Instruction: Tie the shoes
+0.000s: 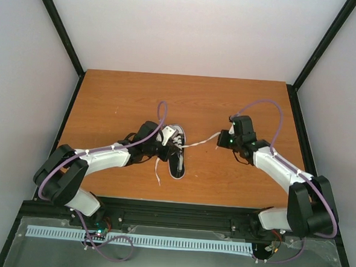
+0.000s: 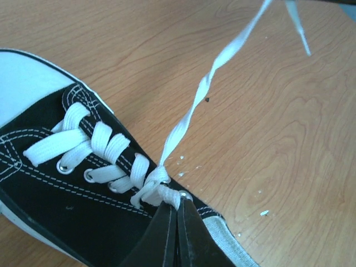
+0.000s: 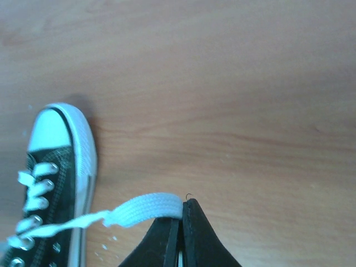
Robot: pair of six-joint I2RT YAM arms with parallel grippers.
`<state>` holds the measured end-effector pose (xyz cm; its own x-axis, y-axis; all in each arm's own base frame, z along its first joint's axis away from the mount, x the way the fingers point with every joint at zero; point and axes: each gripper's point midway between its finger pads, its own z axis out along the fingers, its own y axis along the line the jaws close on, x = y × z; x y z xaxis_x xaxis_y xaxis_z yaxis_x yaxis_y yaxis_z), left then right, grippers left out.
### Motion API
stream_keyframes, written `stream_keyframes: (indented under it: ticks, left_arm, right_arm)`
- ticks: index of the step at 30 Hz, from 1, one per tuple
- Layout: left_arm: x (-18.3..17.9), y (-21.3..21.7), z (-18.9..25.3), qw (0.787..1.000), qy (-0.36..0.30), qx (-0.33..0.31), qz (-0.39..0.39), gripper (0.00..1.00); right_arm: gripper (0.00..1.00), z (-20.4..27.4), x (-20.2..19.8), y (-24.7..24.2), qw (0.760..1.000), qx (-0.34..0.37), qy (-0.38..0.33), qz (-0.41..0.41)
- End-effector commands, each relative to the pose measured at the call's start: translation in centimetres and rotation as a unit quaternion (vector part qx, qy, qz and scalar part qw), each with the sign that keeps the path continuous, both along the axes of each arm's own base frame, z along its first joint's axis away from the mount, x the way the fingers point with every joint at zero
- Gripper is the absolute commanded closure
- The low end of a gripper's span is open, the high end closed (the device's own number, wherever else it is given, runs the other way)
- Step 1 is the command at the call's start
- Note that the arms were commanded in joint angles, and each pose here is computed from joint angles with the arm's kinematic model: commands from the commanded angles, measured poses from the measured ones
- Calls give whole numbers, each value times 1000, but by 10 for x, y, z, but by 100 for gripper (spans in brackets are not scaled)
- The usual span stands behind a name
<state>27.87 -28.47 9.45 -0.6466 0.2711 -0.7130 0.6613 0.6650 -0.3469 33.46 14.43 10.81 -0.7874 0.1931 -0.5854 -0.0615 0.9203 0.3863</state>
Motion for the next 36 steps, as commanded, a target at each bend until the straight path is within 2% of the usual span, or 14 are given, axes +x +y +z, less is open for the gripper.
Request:
stream_keyframes:
  ticks: [1, 6, 9, 11, 12, 14, 15, 17, 20, 23, 28, 31, 36]
  left_arm:
    - [7, -15, 24, 999, -20, -30, -15, 99]
    - [9, -12, 21, 999, -18, -27, -3, 99]
    - [7, -9, 22, 999, -22, -30, 3, 99]
    - [7, -7, 25, 999, -25, -33, 8, 99]
    - [6, -5, 26, 999, -26, -35, 10, 99]
    - [5, -5, 27, 999, -24, -39, 12, 99]
    - [5, -5, 27, 999, -24, -41, 13, 99]
    - [5, -6, 27, 999, -20, -44, 15, 99]
    - [5, -7, 28, 999, -14, -49, 18, 99]
    - [4, -9, 30, 998, -4, -54, 18, 99]
    - [7, -12, 25, 998, 37, -44, 32, 99]
    - [9, -15, 27, 997, 54, -50, 38, 99]
    - [9, -18, 27, 995, 77, -51, 42, 99]
  right_arm:
    - [97, 22, 27, 25, 999, 42, -14, 27]
    - [97, 49, 52, 97, 992, 73, -17, 104]
    - [97, 82, 41, 149, 976, 120, -26, 182]
    - [95, 101, 33, 166, 962, 160, -36, 217]
    - [84, 104, 29, 168, 959, 167, -32, 225]
    - [48, 100, 24, 163, 961, 155, -26, 226]
    - [35, 92, 23, 156, 966, 138, -24, 217]
    - [25, 77, 25, 132, 973, 127, -17, 189]
    - [20, 59, 15, 104, 972, 151, -16, 179]
    - [19, 52, -2, 96, 969, 134, -41, 204]
    - [23, 41, -36, 105, 945, 143, -56, 289]
    - [25, 38, -59, 117, 926, 136, -94, 339]
    - [26, 37, -73, 130, 910, 137, -159, 356]
